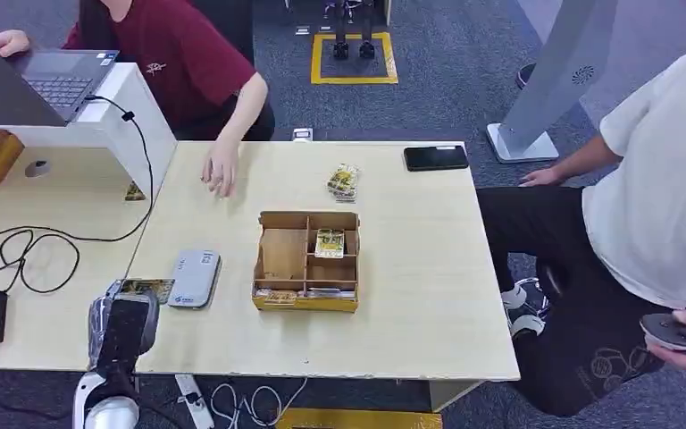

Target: Pass the card to the sensor for recognition and then transmit it.

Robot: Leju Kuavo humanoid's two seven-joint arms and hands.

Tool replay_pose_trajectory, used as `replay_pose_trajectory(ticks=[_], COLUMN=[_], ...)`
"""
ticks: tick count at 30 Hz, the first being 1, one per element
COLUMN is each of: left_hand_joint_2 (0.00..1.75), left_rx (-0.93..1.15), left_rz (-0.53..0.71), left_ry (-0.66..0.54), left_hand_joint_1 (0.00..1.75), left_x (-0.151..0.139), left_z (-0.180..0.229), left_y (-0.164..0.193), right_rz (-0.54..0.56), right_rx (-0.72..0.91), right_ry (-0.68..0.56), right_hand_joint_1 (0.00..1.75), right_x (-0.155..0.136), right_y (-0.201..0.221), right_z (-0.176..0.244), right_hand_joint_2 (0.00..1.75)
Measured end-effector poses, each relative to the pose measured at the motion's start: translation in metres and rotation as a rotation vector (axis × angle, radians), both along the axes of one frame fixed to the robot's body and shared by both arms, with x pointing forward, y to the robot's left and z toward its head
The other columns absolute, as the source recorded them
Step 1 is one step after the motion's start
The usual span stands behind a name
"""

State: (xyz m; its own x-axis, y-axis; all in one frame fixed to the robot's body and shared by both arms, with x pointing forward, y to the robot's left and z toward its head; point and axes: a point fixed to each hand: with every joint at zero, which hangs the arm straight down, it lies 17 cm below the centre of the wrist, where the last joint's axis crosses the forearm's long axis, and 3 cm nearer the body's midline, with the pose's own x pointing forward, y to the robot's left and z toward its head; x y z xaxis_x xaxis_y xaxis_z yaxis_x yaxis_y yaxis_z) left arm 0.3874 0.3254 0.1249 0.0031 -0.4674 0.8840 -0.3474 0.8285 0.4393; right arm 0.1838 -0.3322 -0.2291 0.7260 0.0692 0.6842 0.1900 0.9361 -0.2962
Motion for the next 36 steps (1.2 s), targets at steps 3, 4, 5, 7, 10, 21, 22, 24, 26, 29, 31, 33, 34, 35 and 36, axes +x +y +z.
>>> replay_pose_trajectory(ticks=[3,4,5,7,10,21,22,24,26,29,31,33,34,35,36], left_hand_joint_2=[1.75,1.75,1.75,1.75,1.75,1.75,1.75,1.75,1.75,1.75,1.75,1.75,1.75,1.75,1.75], left_rx=[-0.016,-0.018,-0.018,-0.017,-0.007,0.027,0.025,0.020,0.014,-0.001,-0.004,-0.003,-0.002,-0.002,-0.003], left_rz=[0.032,0.042,0.051,0.068,0.079,0.036,0.030,0.016,0.005,-0.006,-0.002,0.006,0.011,0.015,0.014], left_ry=[0.040,0.051,0.060,0.085,0.109,0.164,0.167,0.176,0.184,0.194,0.196,0.194,0.196,0.198,0.201], left_hand_joint_1=[1.75,1.75,1.75,1.75,1.75,1.75,1.75,1.75,1.75,1.75,1.75,1.75,1.75,1.75,1.75], left_x=[0.004,0.006,0.007,0.011,0.017,0.037,0.038,0.041,0.043,0.047,0.049,0.055,0.057,0.060,0.062], left_z=[-0.006,-0.007,-0.008,-0.012,-0.014,-0.030,-0.031,-0.035,-0.039,-0.042,-0.044,-0.042,-0.041,-0.041,-0.041], left_y=[0.008,0.011,0.013,0.015,0.016,-0.007,-0.009,-0.015,-0.020,-0.026,-0.027,-0.027,-0.027,-0.027,-0.029], right_rz=[0.012,0.017,0.022,0.034,0.053,0.092,0.094,0.098,0.099,0.108,0.114,0.121,0.127,0.130,0.133], right_rx=[-0.001,-0.002,-0.003,-0.005,-0.003,-0.001,-0.001,-0.002,-0.001,-0.001,-0.002,-0.001,-0.002,-0.001,-0.001], right_ry=[0.001,0.000,0.001,0.004,0.003,0.006,0.007,0.009,0.008,0.010,0.014,0.018,0.018,0.017,0.017], right_hand_joint_1=[0.00,0.00,0.00,0.00,0.00,0.00,0.00,0.00,0.00,0.00,0.00,0.00,0.00,0.00,0.00], right_x=[0.002,0.003,0.004,0.006,0.011,0.017,0.017,0.018,0.019,0.020,0.020,0.020,0.022,0.023,0.024], right_y=[0.001,0.002,0.002,0.004,0.008,0.017,0.018,0.018,0.019,0.020,0.021,0.022,0.023,0.024,0.025], right_z=[0.000,0.000,0.001,0.001,0.001,0.002,0.002,0.002,0.002,0.002,0.002,0.001,0.002,0.002,0.002], right_hand_joint_2=[1.75,1.75,1.75,1.75,1.75,1.75,1.75,1.75,1.75,1.75,1.75,1.75,1.75,1.75,1.75])
